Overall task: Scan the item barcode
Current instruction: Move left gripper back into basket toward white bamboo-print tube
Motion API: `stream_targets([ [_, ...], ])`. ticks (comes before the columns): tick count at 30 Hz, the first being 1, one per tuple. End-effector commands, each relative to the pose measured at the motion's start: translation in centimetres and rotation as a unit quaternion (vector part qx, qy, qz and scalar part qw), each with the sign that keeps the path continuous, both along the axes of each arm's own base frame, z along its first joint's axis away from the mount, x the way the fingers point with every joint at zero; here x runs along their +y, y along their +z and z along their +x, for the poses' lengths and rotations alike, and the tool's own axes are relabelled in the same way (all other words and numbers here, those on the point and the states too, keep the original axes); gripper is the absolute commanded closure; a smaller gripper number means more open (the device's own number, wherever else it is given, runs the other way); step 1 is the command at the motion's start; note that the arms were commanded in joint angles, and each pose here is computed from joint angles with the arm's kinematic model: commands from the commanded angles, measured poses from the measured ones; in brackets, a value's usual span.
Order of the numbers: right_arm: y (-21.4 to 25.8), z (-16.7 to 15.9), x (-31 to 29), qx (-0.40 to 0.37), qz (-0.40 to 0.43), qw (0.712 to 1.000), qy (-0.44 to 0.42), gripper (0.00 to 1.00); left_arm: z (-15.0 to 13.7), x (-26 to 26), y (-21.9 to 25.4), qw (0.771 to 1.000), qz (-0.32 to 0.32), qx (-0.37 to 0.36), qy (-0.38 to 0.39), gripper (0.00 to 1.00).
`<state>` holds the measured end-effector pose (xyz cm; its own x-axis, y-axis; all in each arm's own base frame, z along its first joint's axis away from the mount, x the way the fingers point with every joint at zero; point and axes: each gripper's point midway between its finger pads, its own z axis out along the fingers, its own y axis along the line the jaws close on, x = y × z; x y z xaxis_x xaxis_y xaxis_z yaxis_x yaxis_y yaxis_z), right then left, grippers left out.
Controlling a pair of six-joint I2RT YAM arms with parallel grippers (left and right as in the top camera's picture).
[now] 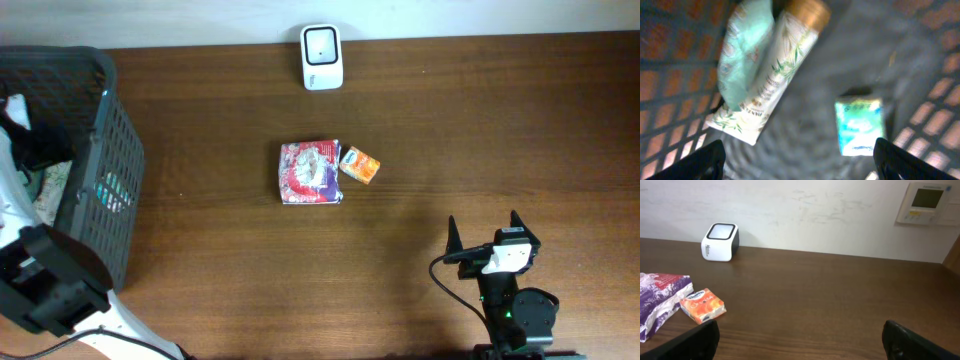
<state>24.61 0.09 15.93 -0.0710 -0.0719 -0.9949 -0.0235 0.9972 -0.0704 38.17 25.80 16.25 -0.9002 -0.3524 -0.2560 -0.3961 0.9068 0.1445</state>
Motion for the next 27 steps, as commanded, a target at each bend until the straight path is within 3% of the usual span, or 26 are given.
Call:
stream_targets([
  [1, -0.3, 0.0, 0.0, 0.003, 0.005, 1.0, -0.002, 0.01, -1.0, 0.7, -3.9, 0.994, 0.03, 0.056, -0.093, 0.1],
  [4, -0.3, 0.0, 0.0, 0.003, 0.005, 1.0, -0.002, 0.01, 0.2, 2.3, -6.0, 0.983, 0.083, 0.056, -0.155, 0.15],
  [6, -0.3, 0.0, 0.0, 0.003, 0.005, 1.0, -0.002, 0.01, 0.3, 2.2, -7.4, 0.976, 0.09, 0.063, -0.191, 0.14],
  [10, -0.3, 0.0, 0.0, 0.003, 0.005, 1.0, -0.002, 0.01, -0.7, 1.7, -10.7, 0.971, 0.088, 0.078, -0.209, 0.24],
  [12, -0.3, 0.0, 0.0, 0.003, 0.005, 1.0, -0.002, 0.01, -1.0, 3.0, -10.7, 0.969, 0.121, 0.095, -0.196, 0.32],
  [14, -0.3, 0.0, 0.0, 0.003, 0.005, 1.0, -0.002, 0.01, -0.2, 3.5, -10.3, 0.969, 0.136, 0.079, -0.193, 0.29],
  [16, -0.3, 0.0, 0.0, 0.003, 0.005, 1.0, -0.002, 0.01, 0.2, 2.9, -10.7, 0.968, 0.121, 0.068, -0.21, 0.34],
  [19, -0.3, 0.0, 0.0, 0.003, 0.005, 1.0, -0.002, 0.01, -1.2, 1.6, -13.0, 0.978, 0.049, 0.039, -0.2, 0.44],
  [23, -0.3, 0.0, 0.0, 0.003, 0.005, 1.0, -0.002, 0.01, -3.8, 0.0, -15.3, 0.983, -0.027, 0.034, -0.177, 0.58],
  [26, -0.3, 0.0, 0.0, 0.003, 0.005, 1.0, -0.002, 0.01, -3.1, -0.4, -14.3, 0.988, -0.035, 0.013, -0.148, 0.94],
  [27, -0.3, 0.0, 0.0, 0.003, 0.005, 1.0, -0.002, 0.01, -2.5, -0.1, -12.9, 0.992, -0.028, -0.005, -0.121, 1.0],
])
